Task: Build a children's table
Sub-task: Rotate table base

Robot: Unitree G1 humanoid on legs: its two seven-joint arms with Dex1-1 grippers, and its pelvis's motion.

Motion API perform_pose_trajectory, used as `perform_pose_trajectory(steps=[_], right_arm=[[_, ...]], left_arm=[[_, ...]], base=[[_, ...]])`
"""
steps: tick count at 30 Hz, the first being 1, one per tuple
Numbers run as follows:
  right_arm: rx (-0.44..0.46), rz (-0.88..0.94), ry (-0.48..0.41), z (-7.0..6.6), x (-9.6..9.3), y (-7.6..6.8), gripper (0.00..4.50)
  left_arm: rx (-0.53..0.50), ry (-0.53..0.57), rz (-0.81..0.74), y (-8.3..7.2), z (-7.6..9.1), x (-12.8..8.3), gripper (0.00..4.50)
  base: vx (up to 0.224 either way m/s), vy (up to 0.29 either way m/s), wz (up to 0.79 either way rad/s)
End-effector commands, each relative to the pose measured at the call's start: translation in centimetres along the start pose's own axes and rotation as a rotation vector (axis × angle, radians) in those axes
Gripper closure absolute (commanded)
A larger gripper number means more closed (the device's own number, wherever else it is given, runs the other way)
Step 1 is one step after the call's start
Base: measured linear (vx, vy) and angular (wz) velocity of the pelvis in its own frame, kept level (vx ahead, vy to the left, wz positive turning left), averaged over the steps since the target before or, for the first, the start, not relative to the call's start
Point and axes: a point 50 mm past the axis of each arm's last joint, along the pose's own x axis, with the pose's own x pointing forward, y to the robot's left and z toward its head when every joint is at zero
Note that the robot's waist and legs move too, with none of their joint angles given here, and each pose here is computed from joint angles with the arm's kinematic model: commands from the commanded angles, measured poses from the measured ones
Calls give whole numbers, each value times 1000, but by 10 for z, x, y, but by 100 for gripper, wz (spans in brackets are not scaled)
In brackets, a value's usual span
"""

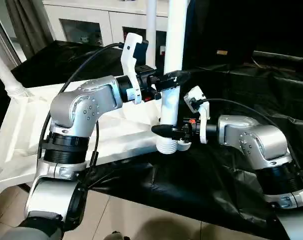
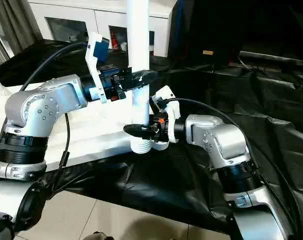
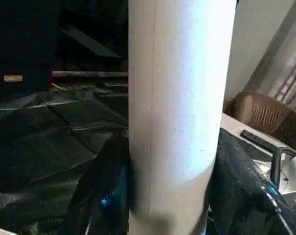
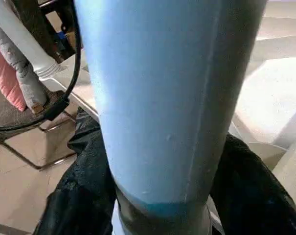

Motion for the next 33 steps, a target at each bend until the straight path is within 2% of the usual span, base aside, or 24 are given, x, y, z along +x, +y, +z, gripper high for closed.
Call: perform_pose_trajectory(steps=[1,4,9,11,14,17,21,23,25,26,28,29,30,31,32,33], right_arm=[[15,-26,-7,2,-3,-5,230],[19,-31,-10,2,-3,-5,252],[21,-41,-16,2,-4,-7,257],[21,-43,-19,2,-4,-7,258],[19,-54,-38,3,-3,-7,258],[17,-87,-79,5,-3,-10,259],[35,-202,-187,11,-4,-20,259],[48,-302,-267,15,-7,-28,259],[52,-313,-276,15,-7,-29,259],[56,-352,-296,16,-9,-32,259],[54,-451,-291,11,-13,-41,259],[51,-476,-288,10,-14,-43,259],[39,-530,-271,6,-16,-48,259],[30,-558,-261,4,-18,-50,259],[25,-601,-245,-1,-20,-54,259],[22,-614,-240,-3,-21,-54,259]], left_arm=[[19,-6,-25,-4,7,2,269],[16,-6,-19,-3,7,1,269],[12,-11,-2,-1,5,0,269],[8,-17,8,0,5,0,199],[-18,-53,54,5,7,-1,197],[-11,-93,77,7,9,-2,156],[-16,-165,102,10,9,-6,155],[-12,-139,153,15,2,-7,155],[-10,-130,158,16,0,-7,155],[19,-76,184,19,-7,-8,155],[161,136,234,26,-32,-11,155],[199,192,241,28,-39,-13,155],[254,293,238,30,-54,-15,155],[280,344,232,31,-62,-17,155],[318,435,215,34,-79,-19,155],[327,462,207,35,-84,-19,155]], base=[[0,0,0],[0,0,0],[0,0,0],[0,0,0],[0,0,0],[0,0,0],[0,0,0],[0,0,0],[0,0,0],[0,0,0],[0,0,0],[0,0,0],[0,0,0],[0,0,0],[0,0,0],[0,0,0]])
